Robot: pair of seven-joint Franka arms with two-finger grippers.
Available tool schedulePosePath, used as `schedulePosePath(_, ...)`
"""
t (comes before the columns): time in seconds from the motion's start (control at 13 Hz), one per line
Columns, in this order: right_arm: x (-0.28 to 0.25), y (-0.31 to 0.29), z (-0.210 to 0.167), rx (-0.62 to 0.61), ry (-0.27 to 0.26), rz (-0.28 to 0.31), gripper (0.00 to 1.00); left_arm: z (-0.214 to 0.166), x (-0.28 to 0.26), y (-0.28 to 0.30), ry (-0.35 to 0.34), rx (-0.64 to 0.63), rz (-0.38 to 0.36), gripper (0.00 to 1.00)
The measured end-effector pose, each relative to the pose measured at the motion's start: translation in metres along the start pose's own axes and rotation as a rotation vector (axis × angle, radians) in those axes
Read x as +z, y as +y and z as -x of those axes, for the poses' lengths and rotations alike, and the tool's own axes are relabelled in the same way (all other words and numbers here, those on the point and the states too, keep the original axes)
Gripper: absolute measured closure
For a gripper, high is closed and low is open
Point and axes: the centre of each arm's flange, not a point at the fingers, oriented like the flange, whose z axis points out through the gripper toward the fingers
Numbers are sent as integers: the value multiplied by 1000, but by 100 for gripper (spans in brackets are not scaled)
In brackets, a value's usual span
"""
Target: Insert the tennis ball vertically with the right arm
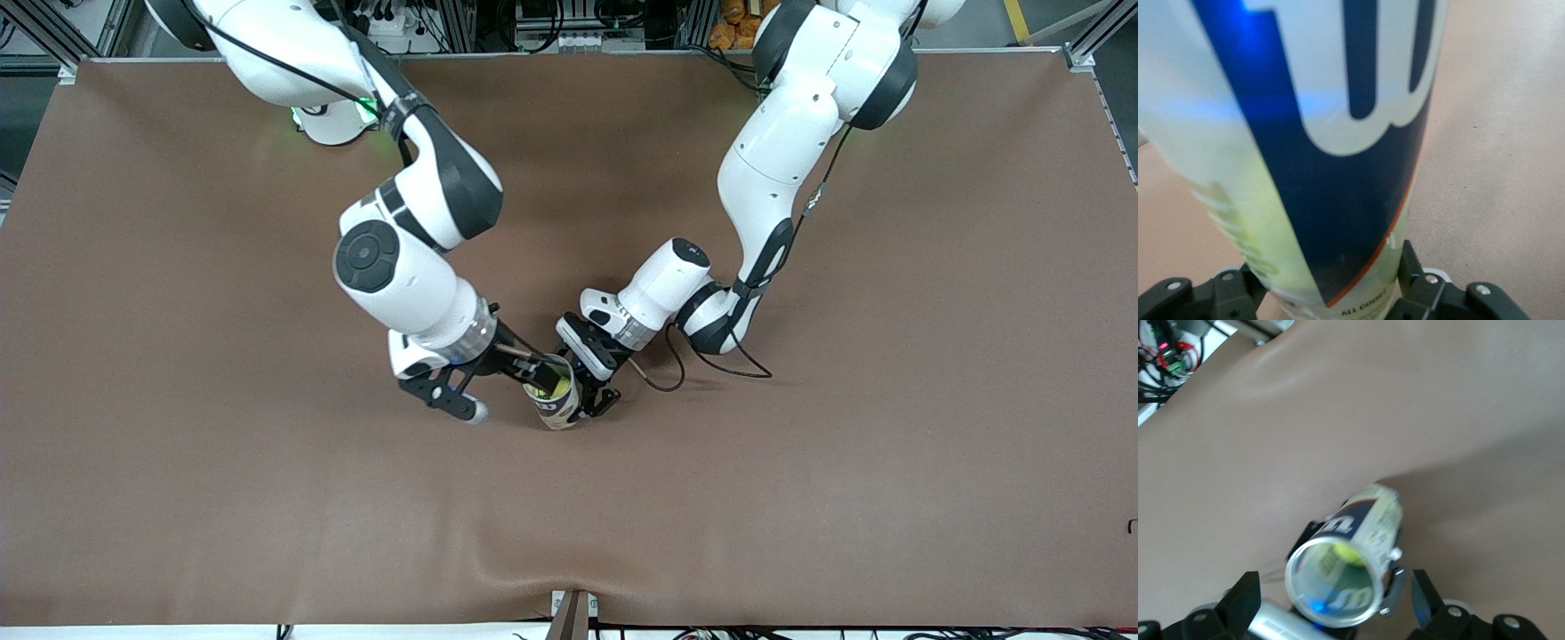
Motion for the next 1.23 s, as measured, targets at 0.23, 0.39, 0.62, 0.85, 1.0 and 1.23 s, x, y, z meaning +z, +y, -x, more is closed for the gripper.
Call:
schedulePosePath(0.23, -44, 56, -53, -89, -39, 78, 0, 3, 1, 1, -5, -1, 1, 19)
schedulePosePath(0.39, -76, 98, -88, -110, -41, 90, 0, 14, 6, 5, -27, -3, 9, 2)
schedulePosePath(0.62, -108, 145, -107, -124, -33, 115, 0, 24, 11, 11, -41, -6, 18, 0)
schedulePosePath(0.85, -133, 196, -109, -197, -38, 166, 0, 23, 11, 10, -38, -6, 17, 0)
schedulePosePath(1.0, -155, 232, -108, -259, -65, 214, 0, 22, 10, 6, -35, -9, 12, 0)
schedulePosePath(1.23, -187, 263, -103, -345, -79, 312, 0, 21, 8, 0, -32, -31, 4, 0)
